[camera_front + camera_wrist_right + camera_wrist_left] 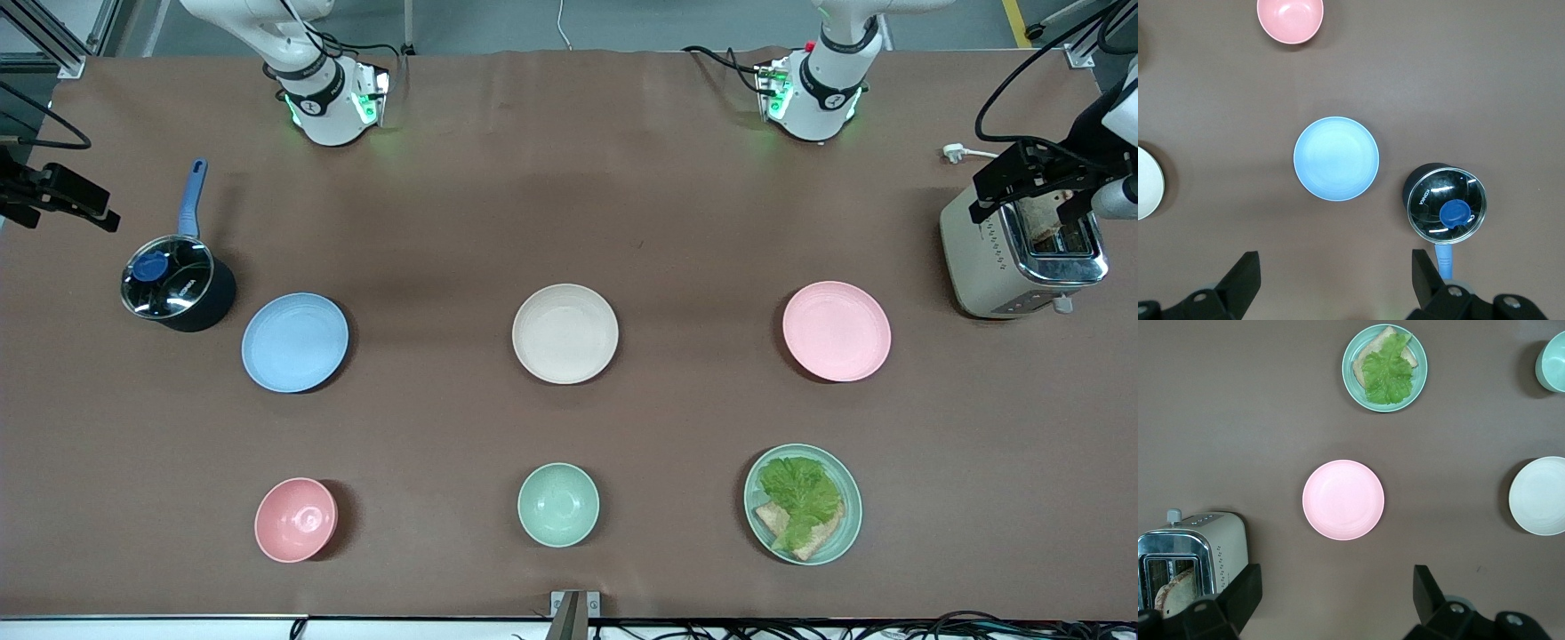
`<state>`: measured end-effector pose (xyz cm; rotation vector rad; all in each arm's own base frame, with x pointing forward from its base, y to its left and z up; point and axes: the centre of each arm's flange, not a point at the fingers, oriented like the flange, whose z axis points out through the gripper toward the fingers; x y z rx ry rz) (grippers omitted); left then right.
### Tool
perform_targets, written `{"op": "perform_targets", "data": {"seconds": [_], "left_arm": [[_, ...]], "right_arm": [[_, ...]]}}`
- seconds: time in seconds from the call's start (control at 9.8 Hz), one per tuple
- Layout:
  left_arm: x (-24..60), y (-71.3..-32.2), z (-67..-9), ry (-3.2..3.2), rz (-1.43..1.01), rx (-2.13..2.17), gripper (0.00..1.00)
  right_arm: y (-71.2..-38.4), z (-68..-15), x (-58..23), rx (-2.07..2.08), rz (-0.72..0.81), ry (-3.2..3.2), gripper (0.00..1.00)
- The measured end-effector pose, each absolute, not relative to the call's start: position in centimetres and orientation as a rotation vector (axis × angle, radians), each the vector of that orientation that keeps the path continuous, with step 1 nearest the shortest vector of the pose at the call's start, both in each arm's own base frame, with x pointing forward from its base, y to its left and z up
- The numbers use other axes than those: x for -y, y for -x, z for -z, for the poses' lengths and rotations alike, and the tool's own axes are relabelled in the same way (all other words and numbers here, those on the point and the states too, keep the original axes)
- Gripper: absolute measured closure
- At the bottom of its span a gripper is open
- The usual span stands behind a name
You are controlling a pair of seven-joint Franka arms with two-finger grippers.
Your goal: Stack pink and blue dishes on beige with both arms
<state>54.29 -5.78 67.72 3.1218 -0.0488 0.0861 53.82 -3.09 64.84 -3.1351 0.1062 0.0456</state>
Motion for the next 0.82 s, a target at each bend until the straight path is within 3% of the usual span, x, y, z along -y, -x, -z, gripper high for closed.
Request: {"op": "perform_targets", "data": {"seconds": [0.51, 0.82], "left_arm": [[5.6, -54.3, -67.4, -3.123, -0.072, 0.043, 0.00], [2.5, -54.8, -65.8, -3.097, -0.016, -0.001, 0.00]], "right_arm": [[-53.9, -64.7, 3.4, -0.100, -0.048, 3.139, 0.00], [-55.6, -60.4, 5.0, -0.106, -0.144, 3.137, 0.00]]}}
